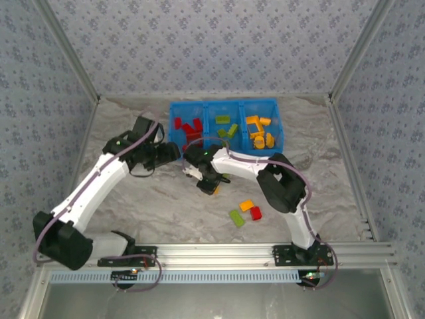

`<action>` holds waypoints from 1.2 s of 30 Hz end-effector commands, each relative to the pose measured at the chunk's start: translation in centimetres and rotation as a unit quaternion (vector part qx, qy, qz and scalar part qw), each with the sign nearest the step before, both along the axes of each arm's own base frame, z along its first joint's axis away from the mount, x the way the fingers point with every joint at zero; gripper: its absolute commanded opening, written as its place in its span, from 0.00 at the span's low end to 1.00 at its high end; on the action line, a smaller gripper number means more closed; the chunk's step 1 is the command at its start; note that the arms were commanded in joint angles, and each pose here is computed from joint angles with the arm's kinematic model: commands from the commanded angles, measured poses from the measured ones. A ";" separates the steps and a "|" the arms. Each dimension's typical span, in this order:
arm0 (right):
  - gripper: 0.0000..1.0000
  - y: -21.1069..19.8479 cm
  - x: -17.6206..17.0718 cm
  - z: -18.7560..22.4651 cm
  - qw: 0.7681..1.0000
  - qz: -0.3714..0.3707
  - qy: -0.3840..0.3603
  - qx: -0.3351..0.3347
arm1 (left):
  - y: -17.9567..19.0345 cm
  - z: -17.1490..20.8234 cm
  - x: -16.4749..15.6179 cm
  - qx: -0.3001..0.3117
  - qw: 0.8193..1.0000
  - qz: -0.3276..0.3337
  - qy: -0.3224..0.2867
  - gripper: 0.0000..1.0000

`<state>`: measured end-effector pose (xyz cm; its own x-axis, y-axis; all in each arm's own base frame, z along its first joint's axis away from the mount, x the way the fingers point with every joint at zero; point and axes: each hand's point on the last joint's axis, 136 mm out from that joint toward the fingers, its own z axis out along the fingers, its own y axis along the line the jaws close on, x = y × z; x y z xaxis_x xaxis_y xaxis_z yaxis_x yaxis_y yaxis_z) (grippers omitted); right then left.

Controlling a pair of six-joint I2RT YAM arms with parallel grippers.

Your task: Sort the legos into containers by color

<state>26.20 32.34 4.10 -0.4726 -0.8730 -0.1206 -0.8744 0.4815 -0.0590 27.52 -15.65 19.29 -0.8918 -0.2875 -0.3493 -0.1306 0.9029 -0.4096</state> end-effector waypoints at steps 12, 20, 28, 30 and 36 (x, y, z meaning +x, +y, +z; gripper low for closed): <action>0.31 -18.0 10.0 11.6 0.892 -0.419 -0.065 0.154 | -7.6 -2.8 -4.3 0.019 0.986 -0.165 -0.020 0.67; 0.31 -19.2 17.3 8.4 0.849 -0.497 0.005 0.179 | -10.4 -2.4 -4.0 0.028 0.980 -0.197 -0.023 0.67; 0.35 -18.5 20.7 6.0 0.819 -0.529 0.057 0.214 | -13.9 -4.8 -5.8 0.065 0.950 -0.306 -0.001 0.65; 0.37 -18.2 20.7 5.7 0.815 -0.532 0.067 0.219 | -15.1 -5.6 -6.4 0.077 0.938 -0.337 0.002 0.64; 0.45 -18.2 20.0 5.1 0.812 -0.538 0.080 0.212 | -20.4 -6.6 -8.6 0.106 0.895 -0.434 -0.010 0.64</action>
<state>46.80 13.71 9.46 -0.9658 0.1442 -0.2156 0.0596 0.9323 0.3567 19.85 -33.86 11.84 -0.8190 0.4849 -0.3067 0.5588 0.7953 -0.2351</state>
